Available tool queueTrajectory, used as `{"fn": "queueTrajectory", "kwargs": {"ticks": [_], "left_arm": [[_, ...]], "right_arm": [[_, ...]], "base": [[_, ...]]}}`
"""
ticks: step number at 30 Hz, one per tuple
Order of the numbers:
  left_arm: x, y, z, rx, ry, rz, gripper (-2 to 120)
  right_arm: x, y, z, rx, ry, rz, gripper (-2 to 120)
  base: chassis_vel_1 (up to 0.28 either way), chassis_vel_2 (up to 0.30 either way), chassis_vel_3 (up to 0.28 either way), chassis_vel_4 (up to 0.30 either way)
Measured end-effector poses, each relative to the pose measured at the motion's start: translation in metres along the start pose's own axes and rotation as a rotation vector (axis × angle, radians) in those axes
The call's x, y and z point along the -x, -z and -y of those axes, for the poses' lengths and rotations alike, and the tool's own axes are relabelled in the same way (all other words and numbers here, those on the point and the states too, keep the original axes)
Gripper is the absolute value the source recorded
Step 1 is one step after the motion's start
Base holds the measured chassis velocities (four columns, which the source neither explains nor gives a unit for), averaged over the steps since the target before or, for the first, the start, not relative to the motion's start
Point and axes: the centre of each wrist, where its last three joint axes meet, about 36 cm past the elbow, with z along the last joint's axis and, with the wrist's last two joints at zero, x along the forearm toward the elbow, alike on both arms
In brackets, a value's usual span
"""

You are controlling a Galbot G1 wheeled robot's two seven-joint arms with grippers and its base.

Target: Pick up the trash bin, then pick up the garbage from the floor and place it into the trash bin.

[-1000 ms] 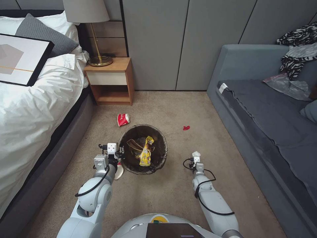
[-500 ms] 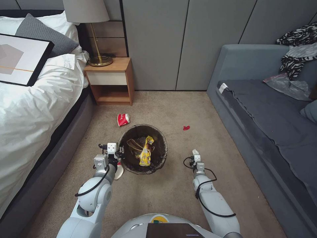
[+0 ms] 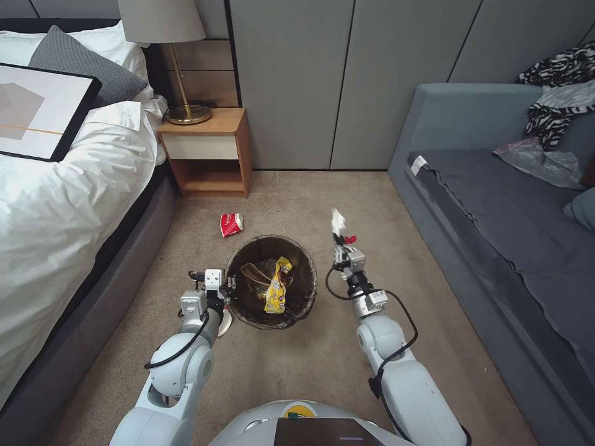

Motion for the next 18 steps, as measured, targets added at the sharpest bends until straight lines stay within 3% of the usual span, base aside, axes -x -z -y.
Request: {"fn": "queueTrajectory", "kwargs": {"ticks": [7, 18], "left_arm": [[0.001, -0.003, 0.002, 0.004, -0.002, -0.008, 3], [0.001, -0.003, 0.003, 0.004, -0.007, -0.006, 3]], "right_arm": [[0.001, 0.034, -0.02, 0.051, 0.153, 0.119, 0], [0.001, 0.056, -0.037, 0.081, 0.251, 0.167, 0]], "base": [[0.0, 0.0, 0.0, 0.0], [0.0, 0.0, 0.0, 0.0]]}}
